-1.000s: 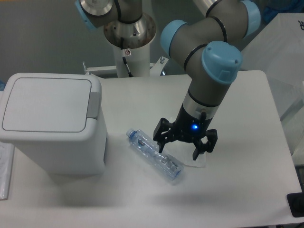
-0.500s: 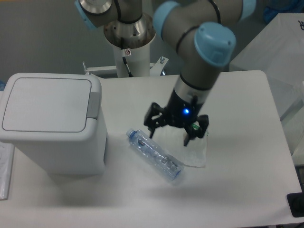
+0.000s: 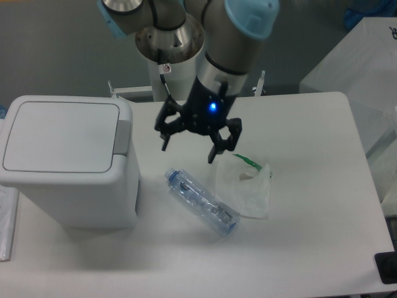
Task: Open the trash can
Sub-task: 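Raise the gripper and move it over the trash can lid, then push the gripper against the lid edge to flip the lid open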
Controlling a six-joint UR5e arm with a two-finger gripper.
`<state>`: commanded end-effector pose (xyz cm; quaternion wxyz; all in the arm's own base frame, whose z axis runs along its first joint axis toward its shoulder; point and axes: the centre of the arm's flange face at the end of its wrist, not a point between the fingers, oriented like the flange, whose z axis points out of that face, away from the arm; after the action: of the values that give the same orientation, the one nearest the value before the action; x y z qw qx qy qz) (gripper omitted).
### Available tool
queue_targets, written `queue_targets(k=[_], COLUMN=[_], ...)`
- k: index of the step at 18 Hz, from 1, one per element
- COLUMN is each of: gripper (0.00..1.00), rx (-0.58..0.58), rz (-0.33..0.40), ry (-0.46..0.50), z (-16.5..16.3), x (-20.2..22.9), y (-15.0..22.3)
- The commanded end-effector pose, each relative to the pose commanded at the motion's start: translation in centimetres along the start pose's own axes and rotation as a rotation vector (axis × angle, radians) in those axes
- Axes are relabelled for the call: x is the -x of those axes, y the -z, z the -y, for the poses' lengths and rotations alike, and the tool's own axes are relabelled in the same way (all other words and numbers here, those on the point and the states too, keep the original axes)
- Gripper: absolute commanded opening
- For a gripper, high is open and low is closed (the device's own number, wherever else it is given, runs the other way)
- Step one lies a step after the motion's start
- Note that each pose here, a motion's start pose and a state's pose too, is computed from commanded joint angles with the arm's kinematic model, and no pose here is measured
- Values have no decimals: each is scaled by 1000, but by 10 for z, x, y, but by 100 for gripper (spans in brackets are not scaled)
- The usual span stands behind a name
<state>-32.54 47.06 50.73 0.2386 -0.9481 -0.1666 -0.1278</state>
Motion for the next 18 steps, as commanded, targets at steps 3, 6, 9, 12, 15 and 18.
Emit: queue_targets(k=[3,6,9,12,15,18], gripper=[100,100,100,100,100,100], rx=[6,-4,-10,-13,-4,13], rz=[-20,-15,-8,-6,-2,20], ry=[16,2,-17,-19,-20,-24], z=[2,0,-5,-6,-10,-15], x=[-21,-27,-36,-37,-37,-34], y=[-8,-24,-37,-35,-38,-41])
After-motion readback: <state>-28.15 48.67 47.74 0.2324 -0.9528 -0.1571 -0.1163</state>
